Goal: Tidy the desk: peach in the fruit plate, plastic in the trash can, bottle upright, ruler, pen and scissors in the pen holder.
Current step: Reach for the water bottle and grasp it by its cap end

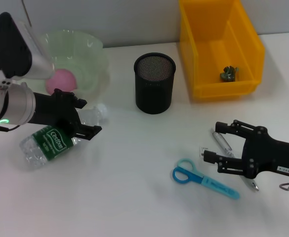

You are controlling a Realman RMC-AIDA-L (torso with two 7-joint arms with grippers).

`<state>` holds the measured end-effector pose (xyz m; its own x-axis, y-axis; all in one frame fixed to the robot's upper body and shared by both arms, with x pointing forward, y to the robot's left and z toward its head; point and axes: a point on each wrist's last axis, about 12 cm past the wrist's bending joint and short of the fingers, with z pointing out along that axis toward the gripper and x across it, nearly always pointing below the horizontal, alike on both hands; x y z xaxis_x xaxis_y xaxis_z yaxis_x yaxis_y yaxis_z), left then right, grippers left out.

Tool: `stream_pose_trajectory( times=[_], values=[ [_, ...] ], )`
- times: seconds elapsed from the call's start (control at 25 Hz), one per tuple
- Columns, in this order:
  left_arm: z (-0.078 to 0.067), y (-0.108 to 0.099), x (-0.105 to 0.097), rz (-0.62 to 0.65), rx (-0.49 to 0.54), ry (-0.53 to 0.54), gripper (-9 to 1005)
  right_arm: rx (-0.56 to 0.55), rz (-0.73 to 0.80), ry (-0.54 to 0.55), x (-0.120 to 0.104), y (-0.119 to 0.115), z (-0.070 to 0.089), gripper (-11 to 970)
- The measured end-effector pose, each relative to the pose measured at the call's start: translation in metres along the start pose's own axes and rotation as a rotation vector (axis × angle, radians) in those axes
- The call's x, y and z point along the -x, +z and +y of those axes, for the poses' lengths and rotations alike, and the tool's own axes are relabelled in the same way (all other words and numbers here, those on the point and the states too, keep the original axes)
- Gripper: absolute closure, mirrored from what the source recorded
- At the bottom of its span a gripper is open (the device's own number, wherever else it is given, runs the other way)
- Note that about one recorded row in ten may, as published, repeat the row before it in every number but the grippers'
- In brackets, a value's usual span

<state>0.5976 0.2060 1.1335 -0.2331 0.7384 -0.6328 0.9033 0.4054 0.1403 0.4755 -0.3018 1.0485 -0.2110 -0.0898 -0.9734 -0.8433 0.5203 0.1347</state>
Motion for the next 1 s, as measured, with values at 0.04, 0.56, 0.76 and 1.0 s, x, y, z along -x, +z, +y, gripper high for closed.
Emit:
stream_pose_trajectory(
  times=[0.04, 0.56, 0.76, 1.0],
  values=[
    [0.000, 0.001, 0.002, 0.007, -0.002, -0.002, 190, 0.004, 0.004, -0.001, 0.000, 0.002, 0.000, 115],
    [0.005, 0.009, 0.018, 0.045, 0.020, -0.036, 190, 0.045, 0.028, 0.008, 0.003, 0.014, -0.002, 115],
    [0.010, 0.013, 0.018, 0.096, 0.039, -0.042, 189, 0.050, 0.034, 0.009, 0.003, 0.015, -0.001, 115],
    [0.010, 0.019, 0.018, 0.142, 0.029, -0.043, 189, 0.052, 0.038, 0.016, 0.002, 0.015, -0.001, 115]
  ],
)
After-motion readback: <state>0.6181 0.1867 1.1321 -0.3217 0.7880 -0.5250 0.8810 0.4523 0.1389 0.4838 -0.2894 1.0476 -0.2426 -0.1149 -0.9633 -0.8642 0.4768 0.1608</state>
